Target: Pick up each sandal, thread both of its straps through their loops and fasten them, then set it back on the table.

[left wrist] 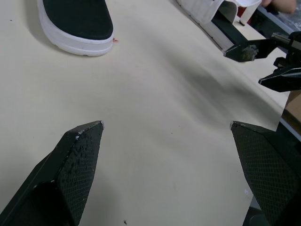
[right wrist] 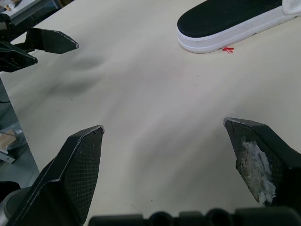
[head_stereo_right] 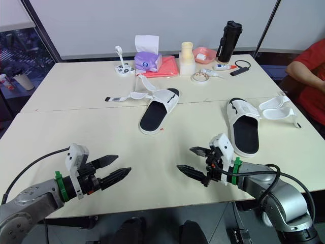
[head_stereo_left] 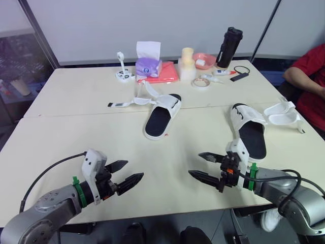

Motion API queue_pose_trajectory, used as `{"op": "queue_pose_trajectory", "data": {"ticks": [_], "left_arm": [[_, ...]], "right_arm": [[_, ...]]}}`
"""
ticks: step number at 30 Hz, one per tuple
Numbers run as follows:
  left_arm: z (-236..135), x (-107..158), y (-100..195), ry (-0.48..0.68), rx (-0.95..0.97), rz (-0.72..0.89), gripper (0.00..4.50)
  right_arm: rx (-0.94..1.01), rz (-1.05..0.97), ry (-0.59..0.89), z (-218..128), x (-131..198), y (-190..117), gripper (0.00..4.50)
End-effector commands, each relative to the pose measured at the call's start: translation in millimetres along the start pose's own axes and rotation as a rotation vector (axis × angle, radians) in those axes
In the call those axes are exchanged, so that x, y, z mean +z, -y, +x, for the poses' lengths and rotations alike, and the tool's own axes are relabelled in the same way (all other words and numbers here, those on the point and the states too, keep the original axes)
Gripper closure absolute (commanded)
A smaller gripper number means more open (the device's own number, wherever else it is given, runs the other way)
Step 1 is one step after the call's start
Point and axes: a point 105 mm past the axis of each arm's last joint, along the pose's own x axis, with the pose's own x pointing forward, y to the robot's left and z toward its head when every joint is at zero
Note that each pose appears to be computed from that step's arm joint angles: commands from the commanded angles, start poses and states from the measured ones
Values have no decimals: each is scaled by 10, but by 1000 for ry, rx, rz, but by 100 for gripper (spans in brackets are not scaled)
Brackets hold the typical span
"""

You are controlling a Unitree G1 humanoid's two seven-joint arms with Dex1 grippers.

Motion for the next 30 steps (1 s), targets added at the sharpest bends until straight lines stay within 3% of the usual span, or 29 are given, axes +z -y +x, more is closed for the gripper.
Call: {"op": "queue_pose_trajectory", "data": {"ticks": [1,12,25,30], "left_arm": [[-33,56,43,23,-11,28,0],[-83,-101,-30,24,-18,9,0],[-68,8,-69,42,-35,35,0],[-31,144,-123,43,-53,56,0]], "right_arm": [[19,-25,26,19,77,-57,7],[20,-28,31,49,105,-62,7],[-16,-52,42,33,154,17,7],[-228,-181,97,-80,299,305,7]]}}
